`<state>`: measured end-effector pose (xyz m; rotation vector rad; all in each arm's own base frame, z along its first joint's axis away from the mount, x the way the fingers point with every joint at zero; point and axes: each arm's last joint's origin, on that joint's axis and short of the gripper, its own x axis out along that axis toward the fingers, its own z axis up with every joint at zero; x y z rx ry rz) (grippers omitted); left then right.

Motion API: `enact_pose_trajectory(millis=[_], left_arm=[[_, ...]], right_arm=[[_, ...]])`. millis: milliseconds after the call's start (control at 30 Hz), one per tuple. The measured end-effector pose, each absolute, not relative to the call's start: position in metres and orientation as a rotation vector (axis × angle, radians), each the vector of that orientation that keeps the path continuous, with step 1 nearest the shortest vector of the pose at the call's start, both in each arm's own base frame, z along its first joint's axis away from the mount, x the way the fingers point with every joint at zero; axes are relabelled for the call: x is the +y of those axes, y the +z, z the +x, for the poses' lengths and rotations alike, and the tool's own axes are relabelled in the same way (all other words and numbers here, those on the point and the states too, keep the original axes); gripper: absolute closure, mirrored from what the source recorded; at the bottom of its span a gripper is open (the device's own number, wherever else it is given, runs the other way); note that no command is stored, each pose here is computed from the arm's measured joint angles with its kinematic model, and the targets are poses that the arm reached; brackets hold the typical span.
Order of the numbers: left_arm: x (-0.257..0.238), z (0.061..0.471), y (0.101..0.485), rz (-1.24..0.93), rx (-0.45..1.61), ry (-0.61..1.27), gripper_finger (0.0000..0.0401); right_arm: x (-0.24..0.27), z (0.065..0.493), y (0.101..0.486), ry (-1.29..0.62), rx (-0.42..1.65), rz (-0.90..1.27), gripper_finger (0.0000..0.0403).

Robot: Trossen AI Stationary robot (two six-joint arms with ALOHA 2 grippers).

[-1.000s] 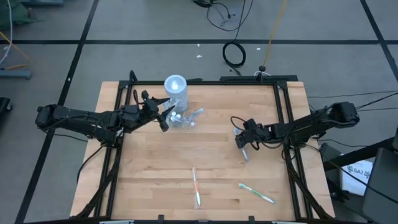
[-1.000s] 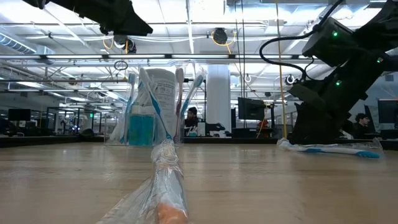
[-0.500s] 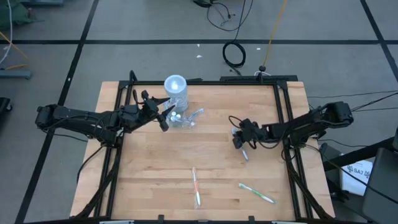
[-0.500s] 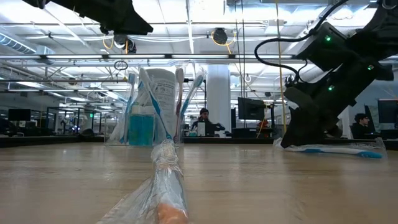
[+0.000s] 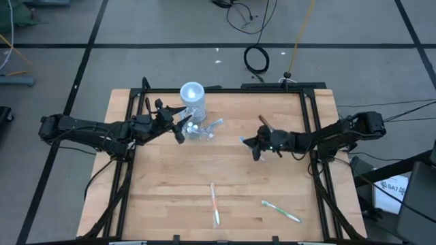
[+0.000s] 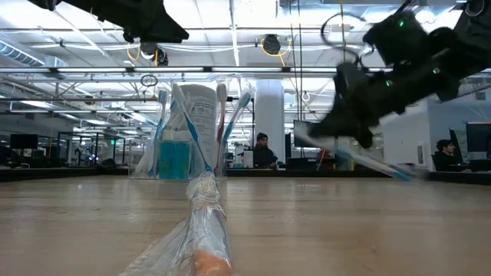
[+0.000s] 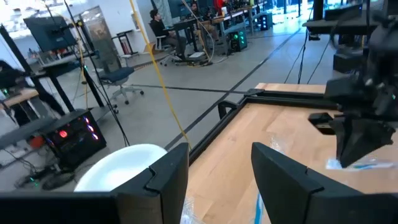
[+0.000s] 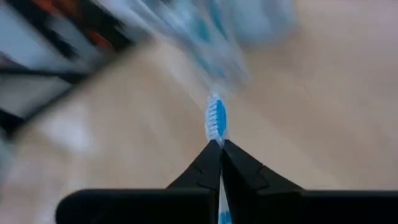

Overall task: Pick & Place toothbrushing station
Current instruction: Put the blue toothbrush into the transparent organizer

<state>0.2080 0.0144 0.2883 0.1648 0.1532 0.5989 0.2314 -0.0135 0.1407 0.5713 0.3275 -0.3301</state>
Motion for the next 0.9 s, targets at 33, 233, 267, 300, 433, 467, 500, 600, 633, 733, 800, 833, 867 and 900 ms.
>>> enact_pose_trajectory(millis=[33, 233, 267, 300, 433, 467, 500, 600, 633, 733, 800, 833, 867, 900], left_arm=[[0.014, 0.208, 0.288, 0.151, 0.149, 0.600, 0.0219], [0.014, 0.208, 0.288, 0.069, 0.128, 0.595, 0.0219], [0.014, 0.208, 0.287, 0.054, 0.130, 0.575, 0.0219], [0.013, 0.209, 0.287, 0.042, 0.133, 0.547, 0.0219], [0.006, 0.211, 0.286, 0.007, 0.133, 0.347, 0.0219], [0.004, 0.213, 0.285, -0.004, 0.134, 0.290, 0.0219], [0.001, 0.214, 0.284, -0.017, 0.138, 0.231, 0.0219], [-0.008, 0.223, 0.281, -0.040, 0.132, 0.075, 0.0219], [-0.011, 0.227, 0.280, -0.044, 0.121, 0.037, 0.0219], [-0.020, 0.241, 0.274, -0.032, 0.085, -0.017, 0.0219], [-0.024, 0.253, 0.266, -0.013, 0.072, -0.022, 0.0219], [-0.026, 0.259, 0.262, -0.005, 0.062, -0.019, 0.0219], [-0.026, 0.264, 0.259, 0.002, 0.046, -0.015, 0.0219], [-0.027, 0.268, 0.257, 0.009, 0.029, -0.012, 0.0219]], right_arm=[[-0.013, 0.234, 0.147, -0.289, 0.265, 0.546, 0.0401], [-0.007, 0.239, 0.189, -0.098, -0.120, 0.338, 0.0402], [-0.005, 0.239, 0.194, -0.083, -0.171, 0.304, 0.0402], [-0.003, 0.238, 0.199, -0.073, -0.215, 0.272, 0.0402], [0.006, 0.245, 0.214, -0.046, -0.282, 0.143, 0.0402], [0.008, 0.248, 0.218, -0.042, -0.282, 0.118, 0.0402], [0.010, 0.252, 0.222, -0.038, -0.280, 0.098, 0.0402], [0.013, 0.265, 0.235, -0.032, -0.256, 0.071, 0.0402], [0.014, 0.269, 0.239, -0.031, -0.243, 0.070, 0.0402], [0.014, 0.279, 0.248, -0.030, -0.195, 0.066, 0.0403], [0.015, 0.284, 0.252, -0.029, -0.166, 0.063, 0.0403], [0.015, 0.285, 0.253, -0.029, -0.152, 0.062, 0.0403], [0.015, 0.286, 0.253, -0.029, -0.149, 0.062, 0.0403], [0.015, 0.286, 0.254, -0.026, -0.150, 0.057, 0.0403]])
